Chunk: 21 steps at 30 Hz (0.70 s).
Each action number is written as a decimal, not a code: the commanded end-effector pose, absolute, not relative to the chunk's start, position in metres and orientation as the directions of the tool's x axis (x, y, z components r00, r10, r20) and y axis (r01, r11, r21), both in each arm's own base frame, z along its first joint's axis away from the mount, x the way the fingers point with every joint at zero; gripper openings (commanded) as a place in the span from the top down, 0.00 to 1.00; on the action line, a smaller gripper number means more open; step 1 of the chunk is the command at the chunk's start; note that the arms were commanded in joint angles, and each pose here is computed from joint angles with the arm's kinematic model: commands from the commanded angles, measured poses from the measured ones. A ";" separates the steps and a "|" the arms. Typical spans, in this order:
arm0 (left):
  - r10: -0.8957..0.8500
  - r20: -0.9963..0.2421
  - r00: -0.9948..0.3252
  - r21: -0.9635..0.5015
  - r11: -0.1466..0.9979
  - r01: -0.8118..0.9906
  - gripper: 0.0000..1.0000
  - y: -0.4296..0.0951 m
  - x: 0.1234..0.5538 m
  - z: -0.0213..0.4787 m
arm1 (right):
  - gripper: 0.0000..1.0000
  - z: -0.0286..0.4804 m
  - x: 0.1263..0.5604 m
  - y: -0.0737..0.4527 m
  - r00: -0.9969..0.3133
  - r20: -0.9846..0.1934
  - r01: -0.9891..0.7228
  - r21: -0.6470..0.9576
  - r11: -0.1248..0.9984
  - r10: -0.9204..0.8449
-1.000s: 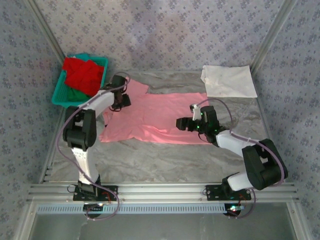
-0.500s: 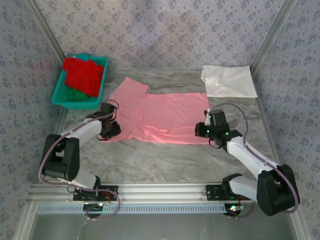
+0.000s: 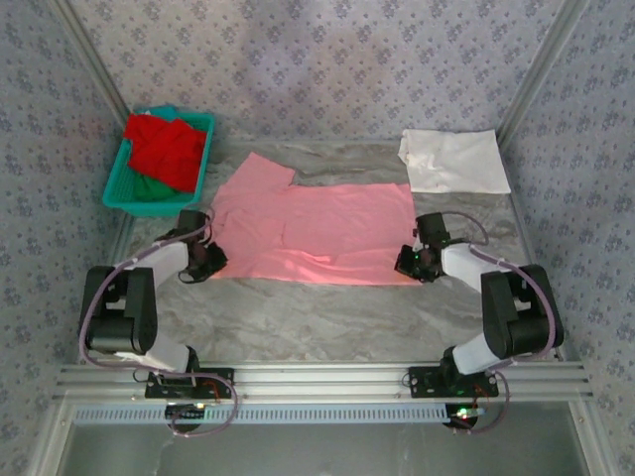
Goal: Fold and stack the t-shirts
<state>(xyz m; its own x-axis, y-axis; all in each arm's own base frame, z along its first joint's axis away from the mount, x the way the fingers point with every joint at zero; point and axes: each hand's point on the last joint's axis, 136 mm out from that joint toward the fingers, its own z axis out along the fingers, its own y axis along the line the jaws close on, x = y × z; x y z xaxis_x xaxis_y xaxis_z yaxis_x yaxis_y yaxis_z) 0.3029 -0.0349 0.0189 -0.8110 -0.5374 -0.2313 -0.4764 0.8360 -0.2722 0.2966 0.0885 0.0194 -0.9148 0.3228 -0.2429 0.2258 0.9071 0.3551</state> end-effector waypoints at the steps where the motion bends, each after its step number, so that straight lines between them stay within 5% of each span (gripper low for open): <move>1: -0.560 -0.131 -0.818 -0.218 0.821 -0.527 0.85 -0.031 0.265 0.008 | 1.00 0.009 0.278 0.076 -0.904 -0.155 0.332 0.331 0.883 0.399; 11: -0.571 -0.112 -0.813 -0.214 0.813 -0.542 0.83 -0.030 0.233 0.008 | 1.00 0.012 0.231 0.051 -0.831 -0.099 0.482 0.365 0.797 0.548; 21: -0.537 -0.184 -0.824 -0.289 0.830 -0.476 0.77 -0.055 0.233 0.056 | 0.93 0.070 0.264 0.061 -0.842 -0.289 0.337 0.379 0.862 0.456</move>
<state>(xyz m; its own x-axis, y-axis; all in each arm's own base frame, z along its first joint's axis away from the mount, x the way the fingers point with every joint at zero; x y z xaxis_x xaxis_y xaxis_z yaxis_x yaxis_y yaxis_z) 0.2345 -0.0581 0.0342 -0.8463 -0.5076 -0.1615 -0.4532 0.8455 -0.2823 0.2529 0.0620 0.0430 -0.8491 0.4863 -0.2065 0.3812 0.8345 0.3978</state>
